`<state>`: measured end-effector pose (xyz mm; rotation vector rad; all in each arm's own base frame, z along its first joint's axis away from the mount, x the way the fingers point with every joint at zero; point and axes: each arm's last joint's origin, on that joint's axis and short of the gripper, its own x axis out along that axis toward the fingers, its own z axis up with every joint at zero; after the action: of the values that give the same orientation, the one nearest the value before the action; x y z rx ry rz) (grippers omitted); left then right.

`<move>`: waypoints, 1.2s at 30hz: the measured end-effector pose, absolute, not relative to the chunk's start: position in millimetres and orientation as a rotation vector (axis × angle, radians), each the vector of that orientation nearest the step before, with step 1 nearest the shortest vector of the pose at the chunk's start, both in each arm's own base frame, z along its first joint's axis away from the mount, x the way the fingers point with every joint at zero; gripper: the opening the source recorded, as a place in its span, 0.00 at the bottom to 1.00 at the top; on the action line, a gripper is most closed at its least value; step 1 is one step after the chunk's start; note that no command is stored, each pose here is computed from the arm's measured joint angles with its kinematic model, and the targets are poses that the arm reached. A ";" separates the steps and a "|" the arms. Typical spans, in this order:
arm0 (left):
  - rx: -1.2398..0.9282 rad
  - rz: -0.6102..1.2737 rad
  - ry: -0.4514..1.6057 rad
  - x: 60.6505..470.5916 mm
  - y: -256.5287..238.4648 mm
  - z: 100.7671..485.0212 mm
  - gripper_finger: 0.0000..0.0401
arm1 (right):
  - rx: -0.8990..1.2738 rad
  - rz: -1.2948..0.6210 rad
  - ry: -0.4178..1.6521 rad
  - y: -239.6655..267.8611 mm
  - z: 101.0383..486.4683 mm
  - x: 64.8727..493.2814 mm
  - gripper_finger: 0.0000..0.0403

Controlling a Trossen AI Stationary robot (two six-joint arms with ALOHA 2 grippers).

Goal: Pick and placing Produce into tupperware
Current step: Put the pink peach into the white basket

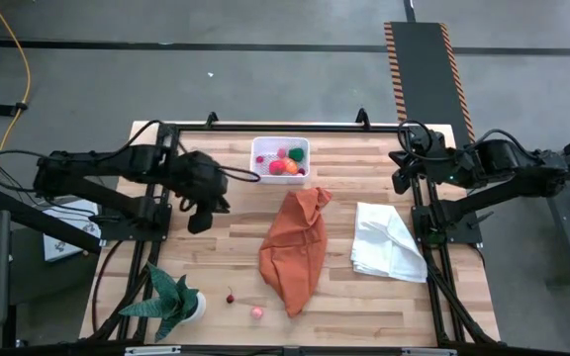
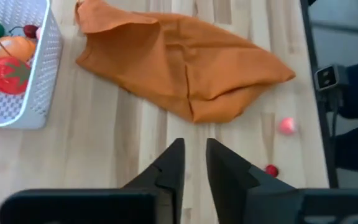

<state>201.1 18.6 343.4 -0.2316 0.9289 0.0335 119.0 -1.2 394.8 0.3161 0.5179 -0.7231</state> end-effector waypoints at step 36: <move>-0.367 0.079 0.795 164.4 -80.7 301.0 0.00 | 0.341 -0.591 0.692 8.5 379.9 155.3 0.00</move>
<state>164.4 -80.7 301.0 -0.3674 0.7951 0.0795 155.3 8.5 379.9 0.3415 0.6920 -0.5909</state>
